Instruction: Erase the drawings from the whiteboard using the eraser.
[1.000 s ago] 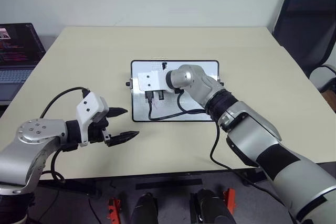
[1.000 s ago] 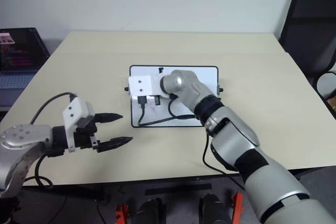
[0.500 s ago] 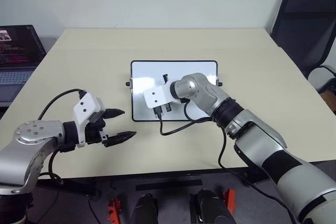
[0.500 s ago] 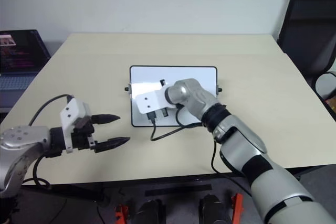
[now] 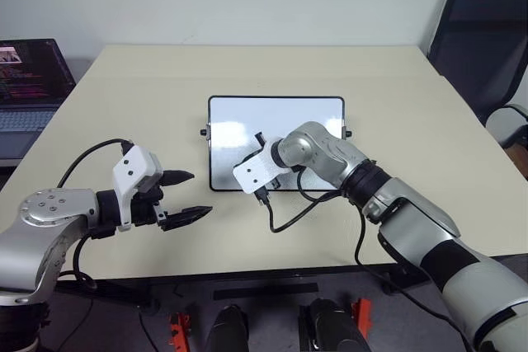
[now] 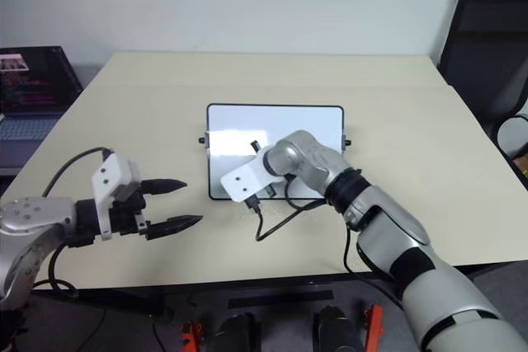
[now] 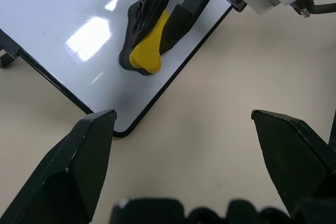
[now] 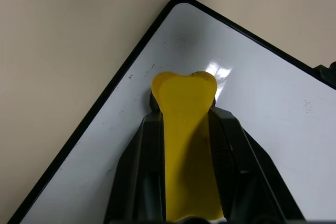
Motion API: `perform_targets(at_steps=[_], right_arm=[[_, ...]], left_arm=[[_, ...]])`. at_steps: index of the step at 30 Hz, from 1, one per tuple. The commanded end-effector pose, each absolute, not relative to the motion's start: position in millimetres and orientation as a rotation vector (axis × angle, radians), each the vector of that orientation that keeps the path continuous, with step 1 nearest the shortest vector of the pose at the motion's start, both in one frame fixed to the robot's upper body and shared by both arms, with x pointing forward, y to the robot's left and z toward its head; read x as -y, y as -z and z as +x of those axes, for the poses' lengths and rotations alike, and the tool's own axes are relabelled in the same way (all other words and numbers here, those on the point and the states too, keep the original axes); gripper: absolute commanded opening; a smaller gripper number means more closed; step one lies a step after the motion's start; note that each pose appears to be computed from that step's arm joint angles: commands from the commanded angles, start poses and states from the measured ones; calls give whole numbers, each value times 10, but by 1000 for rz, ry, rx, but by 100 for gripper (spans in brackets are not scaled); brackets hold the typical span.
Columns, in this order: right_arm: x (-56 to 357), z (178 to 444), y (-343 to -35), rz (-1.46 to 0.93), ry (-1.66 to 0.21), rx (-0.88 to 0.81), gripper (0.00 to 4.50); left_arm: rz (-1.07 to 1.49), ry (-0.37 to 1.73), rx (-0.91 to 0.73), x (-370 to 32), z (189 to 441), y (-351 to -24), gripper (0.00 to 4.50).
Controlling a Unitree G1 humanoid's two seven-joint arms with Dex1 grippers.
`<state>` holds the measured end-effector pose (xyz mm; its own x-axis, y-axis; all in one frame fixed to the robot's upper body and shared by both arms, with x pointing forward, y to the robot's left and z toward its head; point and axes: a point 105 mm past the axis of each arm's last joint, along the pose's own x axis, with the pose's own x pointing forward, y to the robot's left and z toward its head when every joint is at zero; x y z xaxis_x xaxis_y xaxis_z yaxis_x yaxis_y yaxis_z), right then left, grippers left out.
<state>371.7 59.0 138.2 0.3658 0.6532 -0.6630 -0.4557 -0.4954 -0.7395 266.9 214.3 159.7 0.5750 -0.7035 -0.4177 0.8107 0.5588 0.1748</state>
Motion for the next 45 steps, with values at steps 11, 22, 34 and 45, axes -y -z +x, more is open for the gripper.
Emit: perform_targets(at_steps=[11,22,34,45], right_arm=[[-126,4360,-2035,-1413,-893,176,83],[845,4040,-1256,-1333,-1073,-214,81],[1208,4448,-1806,-1160,-596,-70,69],[873,3981,-1405,-1169,-847,-101,68]], left_arm=[[408,935,-262,-2078,2689,-1765,450],[406,997,-234,-1918,2747,-1818,450],[429,1086,-182,-1695,2830,-1944,450],[424,1075,-151,-1660,2926,-1979,450]])
